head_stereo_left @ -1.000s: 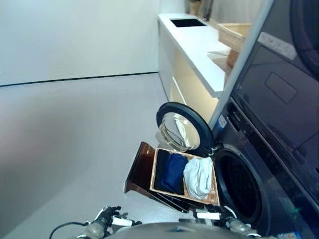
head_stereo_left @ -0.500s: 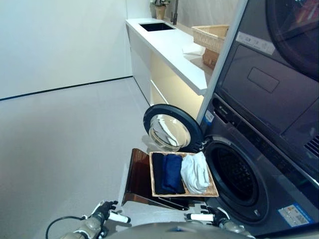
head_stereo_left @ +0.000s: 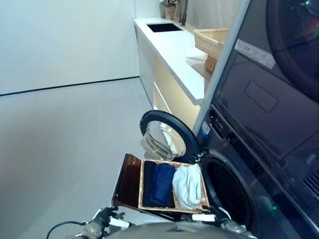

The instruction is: Pick up the clothes and place them into the washing machine

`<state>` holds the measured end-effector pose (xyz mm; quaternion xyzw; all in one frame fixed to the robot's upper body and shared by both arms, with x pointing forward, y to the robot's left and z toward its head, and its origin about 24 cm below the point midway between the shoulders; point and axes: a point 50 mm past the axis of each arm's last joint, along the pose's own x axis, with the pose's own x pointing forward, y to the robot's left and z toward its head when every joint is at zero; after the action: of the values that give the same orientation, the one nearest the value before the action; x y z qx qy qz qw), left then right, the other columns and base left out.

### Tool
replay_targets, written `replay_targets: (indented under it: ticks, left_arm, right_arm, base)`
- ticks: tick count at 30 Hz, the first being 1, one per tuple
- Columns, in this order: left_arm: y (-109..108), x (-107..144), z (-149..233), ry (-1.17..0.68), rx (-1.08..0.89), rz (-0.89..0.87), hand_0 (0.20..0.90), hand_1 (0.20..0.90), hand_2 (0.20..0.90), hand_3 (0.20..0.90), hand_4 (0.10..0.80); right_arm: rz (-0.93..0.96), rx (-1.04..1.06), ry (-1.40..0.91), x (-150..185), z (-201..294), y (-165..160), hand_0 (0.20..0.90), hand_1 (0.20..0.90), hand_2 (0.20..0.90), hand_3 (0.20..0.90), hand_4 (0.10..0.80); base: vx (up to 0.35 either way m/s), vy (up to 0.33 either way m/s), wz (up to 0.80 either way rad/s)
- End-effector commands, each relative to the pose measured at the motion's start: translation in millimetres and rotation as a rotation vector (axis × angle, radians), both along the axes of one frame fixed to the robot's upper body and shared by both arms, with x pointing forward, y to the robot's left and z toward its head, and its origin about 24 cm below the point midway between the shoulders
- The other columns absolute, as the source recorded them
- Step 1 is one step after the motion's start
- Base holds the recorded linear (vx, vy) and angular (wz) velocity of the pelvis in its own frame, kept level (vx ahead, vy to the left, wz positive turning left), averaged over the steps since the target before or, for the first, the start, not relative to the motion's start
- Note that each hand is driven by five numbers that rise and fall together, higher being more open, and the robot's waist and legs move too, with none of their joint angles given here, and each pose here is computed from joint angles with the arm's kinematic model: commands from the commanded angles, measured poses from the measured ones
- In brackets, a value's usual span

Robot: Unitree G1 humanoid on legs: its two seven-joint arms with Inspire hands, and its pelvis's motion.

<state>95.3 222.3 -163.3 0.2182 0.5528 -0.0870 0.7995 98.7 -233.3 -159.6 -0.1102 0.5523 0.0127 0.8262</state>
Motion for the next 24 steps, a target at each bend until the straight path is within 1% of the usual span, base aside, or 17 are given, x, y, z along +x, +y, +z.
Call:
replay_targets:
  ticks: [1, 6, 10, 12, 14, 16, 17, 20, 24]
  left_arm:
    - [7.4, 27.9, 10.2, -0.123, 0.002, 0.024, 0.900, 0.900, 0.900, 0.900, 0.800]
    - [5.9, 7.9, 4.1, -0.068, 0.009, 0.027, 0.900, 0.900, 0.900, 0.900, 0.800]
    - [5.1, 2.6, 2.7, -0.052, 0.009, 0.015, 0.900, 0.900, 0.900, 0.900, 0.800]
    - [5.1, 5.4, 3.5, -0.057, 0.010, -0.013, 0.900, 0.900, 0.900, 0.900, 0.800]
    - [9.7, 4.6, 4.4, -0.055, 0.019, -0.014, 0.900, 0.900, 0.900, 0.900, 0.800]
    - [15.2, 5.1, 5.8, -0.058, 0.035, -0.010, 0.900, 0.900, 0.900, 0.900, 0.800]
    - [20.3, 10.3, 8.5, -0.076, 0.054, -0.012, 0.900, 0.900, 0.900, 0.900, 0.800]
    - [24.2, 15.3, 10.9, -0.092, 0.068, -0.013, 0.900, 0.900, 0.900, 0.900, 0.800]
    - [22.9, 20.4, 12.1, -0.111, 0.061, -0.009, 0.900, 0.900, 0.900, 0.900, 0.800]
  right_arm:
    - [0.022, -0.051, -0.055, 14.2, 8.2, -15.3, 0.900, 0.900, 0.900, 0.900, 0.800]
    - [0.008, -0.080, -0.101, 27.2, 14.6, -23.4, 0.900, 0.900, 0.900, 0.900, 0.800]
    - [0.003, -0.074, -0.094, 26.6, 13.9, -22.6, 0.900, 0.900, 0.900, 0.900, 0.800]
    - [-0.017, -0.077, -0.093, 26.9, 14.4, -24.9, 0.900, 0.900, 0.900, 0.900, 0.800]
    - [-0.033, -0.074, -0.093, 27.3, 14.7, -25.9, 0.900, 0.900, 0.900, 0.900, 0.800]
    - [-0.020, -0.069, -0.110, 35.2, 16.3, -22.7, 0.900, 0.900, 0.900, 0.900, 0.800]
    - [-0.002, -0.067, -0.155, 51.8, 21.3, -18.5, 0.900, 0.900, 0.900, 0.900, 0.800]
    - [-0.006, -0.059, -0.162, 53.4, 21.6, -17.0, 0.900, 0.900, 0.900, 0.900, 0.800]
    - [-0.035, -0.050, -0.189, 59.2, 23.7, -16.0, 0.900, 0.900, 0.900, 0.900, 0.800]
  base:
    - [0.098, 0.012, 0.06]
    - [0.207, 0.104, 0.06]
    - [0.140, 0.105, -0.13]
    - [0.193, 0.183, -0.69]
    - [0.168, 0.179, -0.79]
    - [0.054, 0.125, -0.72]
    - [-0.019, 0.079, -0.82]
    - [0.037, 0.024, -0.76]
    - [0.062, -0.005, 0.13]
